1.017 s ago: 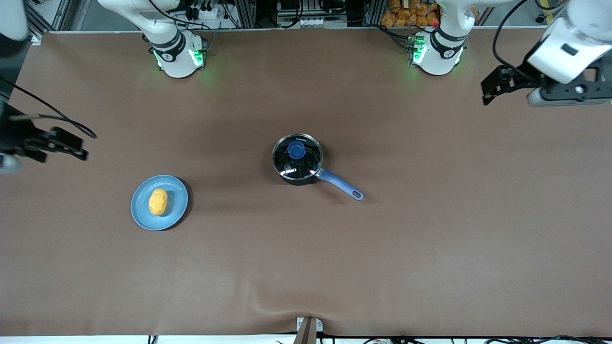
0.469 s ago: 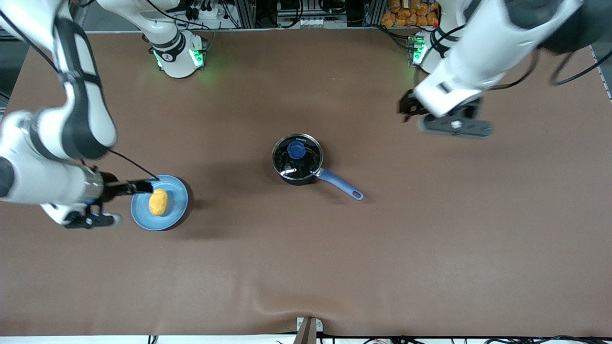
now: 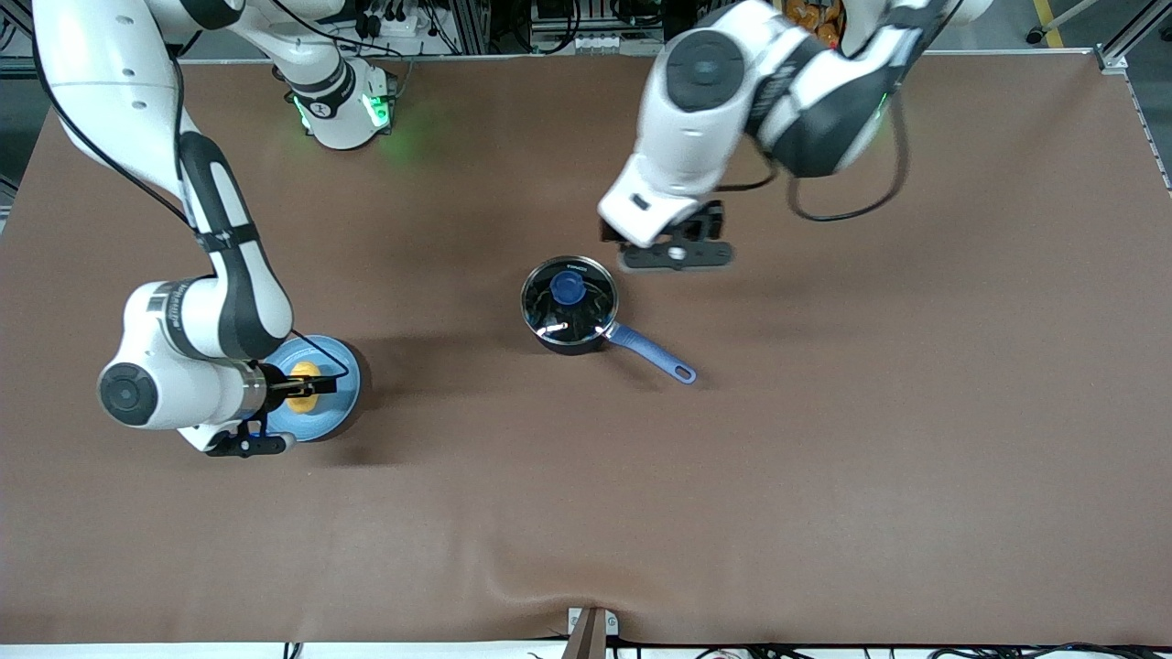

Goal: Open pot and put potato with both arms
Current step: 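Reach the left gripper to the lid knob while the right gripper reaches the potato, then grasp the lid knob with the left gripper while the right gripper grasps the potato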

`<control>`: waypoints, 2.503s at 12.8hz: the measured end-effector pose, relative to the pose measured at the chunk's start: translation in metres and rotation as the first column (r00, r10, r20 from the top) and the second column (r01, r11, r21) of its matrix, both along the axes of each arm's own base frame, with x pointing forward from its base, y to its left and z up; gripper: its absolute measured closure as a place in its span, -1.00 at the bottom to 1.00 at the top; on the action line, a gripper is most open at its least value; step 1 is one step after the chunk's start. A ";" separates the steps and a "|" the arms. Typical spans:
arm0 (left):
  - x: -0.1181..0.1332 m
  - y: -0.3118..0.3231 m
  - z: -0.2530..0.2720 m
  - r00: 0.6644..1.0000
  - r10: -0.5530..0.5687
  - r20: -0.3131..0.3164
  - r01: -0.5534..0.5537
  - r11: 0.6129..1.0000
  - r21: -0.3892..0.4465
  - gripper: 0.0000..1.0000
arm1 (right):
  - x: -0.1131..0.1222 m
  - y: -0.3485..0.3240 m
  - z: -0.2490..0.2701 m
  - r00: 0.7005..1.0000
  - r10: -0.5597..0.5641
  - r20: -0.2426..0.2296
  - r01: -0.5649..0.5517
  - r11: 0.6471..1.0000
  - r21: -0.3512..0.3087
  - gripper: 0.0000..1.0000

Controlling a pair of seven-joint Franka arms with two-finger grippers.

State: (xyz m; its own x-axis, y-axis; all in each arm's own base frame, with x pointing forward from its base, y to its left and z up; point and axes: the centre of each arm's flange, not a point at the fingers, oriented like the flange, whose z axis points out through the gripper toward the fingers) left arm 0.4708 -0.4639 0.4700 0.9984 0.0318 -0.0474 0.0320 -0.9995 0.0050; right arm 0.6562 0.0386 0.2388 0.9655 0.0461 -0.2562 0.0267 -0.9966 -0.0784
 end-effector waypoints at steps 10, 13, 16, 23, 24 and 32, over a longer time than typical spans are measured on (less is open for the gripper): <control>-0.026 -0.093 -0.115 0.986 0.146 0.077 -0.141 0.988 -0.058 -1.00 | -0.007 -0.038 -0.027 0.999 -0.031 -0.018 0.031 1.000 0.002 -1.00; -0.022 -0.093 -0.135 0.987 0.130 0.092 -0.128 0.991 -0.031 -1.00 | -0.010 -0.039 -0.036 0.999 -0.034 -0.031 0.034 0.999 0.001 -1.00; -0.020 -0.095 -0.159 0.989 0.115 0.098 -0.114 0.993 -0.020 -1.00 | -0.013 -0.040 -0.044 0.998 -0.037 -0.045 0.037 0.999 0.002 -1.00; -0.025 -0.100 -0.170 0.985 0.150 0.087 -0.149 0.989 -0.017 -1.00 | -0.014 -0.040 -0.045 0.998 -0.040 -0.048 0.041 0.999 0.005 -0.15; -0.028 -0.103 -0.170 0.985 0.148 0.087 -0.147 0.989 -0.017 -1.00 | -0.013 -0.040 -0.044 0.998 -0.040 -0.045 0.040 0.999 0.006 -0.15; -0.033 -0.106 -0.173 0.966 0.247 0.082 -0.247 0.969 -0.017 -1.00 | 0.011 0.014 0.037 0.997 0.040 0.067 -0.042 0.999 0.031 -0.15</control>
State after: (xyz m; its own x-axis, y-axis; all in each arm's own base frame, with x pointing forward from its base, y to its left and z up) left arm 0.4379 -0.5701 0.2969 0.9601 0.2777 0.0339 0.2769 -0.9606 0.0251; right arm 0.6673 0.0526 0.2759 0.9774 0.0932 -0.1898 0.0737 -0.9915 -0.1070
